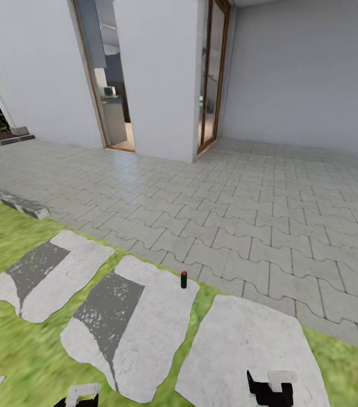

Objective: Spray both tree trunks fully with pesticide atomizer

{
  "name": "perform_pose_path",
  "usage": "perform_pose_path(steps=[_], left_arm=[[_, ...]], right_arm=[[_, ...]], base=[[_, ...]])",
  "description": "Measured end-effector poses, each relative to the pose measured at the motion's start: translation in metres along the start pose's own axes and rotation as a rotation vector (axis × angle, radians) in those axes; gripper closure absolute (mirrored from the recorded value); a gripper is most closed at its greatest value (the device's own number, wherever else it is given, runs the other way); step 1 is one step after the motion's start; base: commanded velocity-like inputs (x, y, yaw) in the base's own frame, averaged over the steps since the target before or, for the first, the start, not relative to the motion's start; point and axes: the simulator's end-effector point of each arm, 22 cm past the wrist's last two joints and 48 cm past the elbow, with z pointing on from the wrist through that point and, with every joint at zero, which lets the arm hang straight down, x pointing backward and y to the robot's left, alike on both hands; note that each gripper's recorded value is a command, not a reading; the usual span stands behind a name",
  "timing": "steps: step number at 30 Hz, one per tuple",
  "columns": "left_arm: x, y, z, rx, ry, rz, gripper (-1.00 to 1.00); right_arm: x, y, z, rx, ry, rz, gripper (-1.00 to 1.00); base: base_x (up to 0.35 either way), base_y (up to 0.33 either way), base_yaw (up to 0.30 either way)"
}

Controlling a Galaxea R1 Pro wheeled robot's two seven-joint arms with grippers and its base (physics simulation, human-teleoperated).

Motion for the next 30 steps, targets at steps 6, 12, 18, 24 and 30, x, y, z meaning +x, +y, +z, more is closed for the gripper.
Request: perform_pose_path(steps=[6,12,18,24,30], left_arm=[[0.0000,0.0000,0.0000,0.000,0.000,0.000,-1.00],[0.0000,0.0000,0.0000,0.000,0.000,0.000,-1.00],[0.0000,0.0000,0.0000,0.000,0.000,0.000,-1.00],[0.0000,0.0000,0.0000,0.000,0.000,0.000,-1.00],[0.0000,0.0000,0.0000,0.000,0.000,0.000,-1.00]], right_arm=[[-0.0001,0.0001,0.0000,0.000,0.000,0.000,-1.00],[-0.0001,0.0001,0.0000,0.000,0.000,0.000,-1.00],[0.0000,-0.0003,0.0000,0.000,0.000,0.000,-1.00],[0.0000,-0.0008,0.0000,0.000,0.000,-0.001,-1.00],[-0.0001,-0.0009,0.0000,0.000,0.000,-0.001,-1.00]], base=[[0.279,-0.167,0.000],[0.259,-0.178,0.000],[0.238,-0.194,0.000],[0.236,-0.196,0.000],[0.233,-0.199,0.000]])
